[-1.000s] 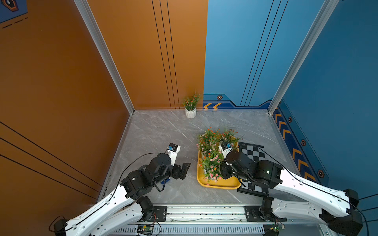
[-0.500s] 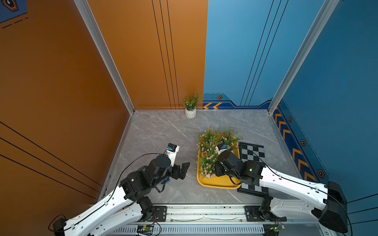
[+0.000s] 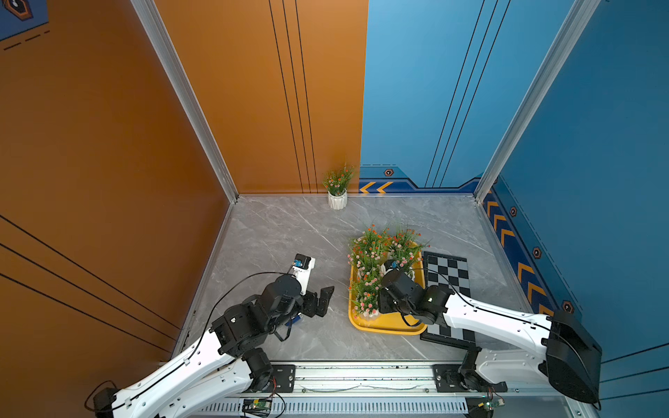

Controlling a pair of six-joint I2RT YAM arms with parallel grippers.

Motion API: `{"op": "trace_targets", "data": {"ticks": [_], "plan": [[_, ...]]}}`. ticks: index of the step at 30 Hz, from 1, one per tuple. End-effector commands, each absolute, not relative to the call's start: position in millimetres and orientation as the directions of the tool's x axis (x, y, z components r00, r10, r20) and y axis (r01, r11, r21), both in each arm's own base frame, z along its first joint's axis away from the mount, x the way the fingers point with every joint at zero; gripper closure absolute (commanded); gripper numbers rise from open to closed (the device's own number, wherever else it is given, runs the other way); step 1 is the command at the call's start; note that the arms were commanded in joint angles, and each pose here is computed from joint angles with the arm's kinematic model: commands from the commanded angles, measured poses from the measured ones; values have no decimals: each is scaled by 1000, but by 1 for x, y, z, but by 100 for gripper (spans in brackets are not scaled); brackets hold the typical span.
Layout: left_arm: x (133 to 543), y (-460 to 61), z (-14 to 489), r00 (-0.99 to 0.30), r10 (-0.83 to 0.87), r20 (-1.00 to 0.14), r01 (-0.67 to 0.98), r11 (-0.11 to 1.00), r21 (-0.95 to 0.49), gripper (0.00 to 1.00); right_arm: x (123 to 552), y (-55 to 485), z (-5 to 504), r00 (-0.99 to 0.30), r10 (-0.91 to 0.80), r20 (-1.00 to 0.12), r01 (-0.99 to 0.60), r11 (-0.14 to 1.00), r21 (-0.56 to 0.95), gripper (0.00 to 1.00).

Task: Put the potted gypsophila into the storage box
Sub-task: Place the baby's breath potted plant at the storage box.

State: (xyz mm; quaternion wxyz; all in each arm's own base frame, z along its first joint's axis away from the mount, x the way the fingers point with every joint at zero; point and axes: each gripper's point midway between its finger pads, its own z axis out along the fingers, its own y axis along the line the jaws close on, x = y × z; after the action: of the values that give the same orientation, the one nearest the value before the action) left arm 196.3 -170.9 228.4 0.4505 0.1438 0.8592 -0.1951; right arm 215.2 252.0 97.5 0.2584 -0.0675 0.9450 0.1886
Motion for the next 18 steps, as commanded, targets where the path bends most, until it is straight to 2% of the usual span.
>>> {"op": "trace_targets", "data": {"ticks": [1,3,6,9,12,18], "plan": [[197,-167,220,-561,83,-824,402,897,-183,2,224,261,107,-848,33,-529,-206,899,387,88],[198,-167,220,-556,85,-827,402,898,-178,2,225,258,106,-849,42,-527,-196,901,387,80],[199,-168,223,-548,86,-832,406,897,-175,2,225,255,107,-853,48,-519,-185,902,389,74],[202,-170,224,-543,90,-835,406,898,-167,2,225,251,109,-855,49,-516,-177,909,378,57],[207,-172,225,-537,93,-839,403,901,-158,2,224,246,119,-846,48,-531,-183,909,373,46],[223,-178,230,-534,67,-843,393,902,-177,2,216,246,167,-805,-11,-594,-296,875,384,38]]}}
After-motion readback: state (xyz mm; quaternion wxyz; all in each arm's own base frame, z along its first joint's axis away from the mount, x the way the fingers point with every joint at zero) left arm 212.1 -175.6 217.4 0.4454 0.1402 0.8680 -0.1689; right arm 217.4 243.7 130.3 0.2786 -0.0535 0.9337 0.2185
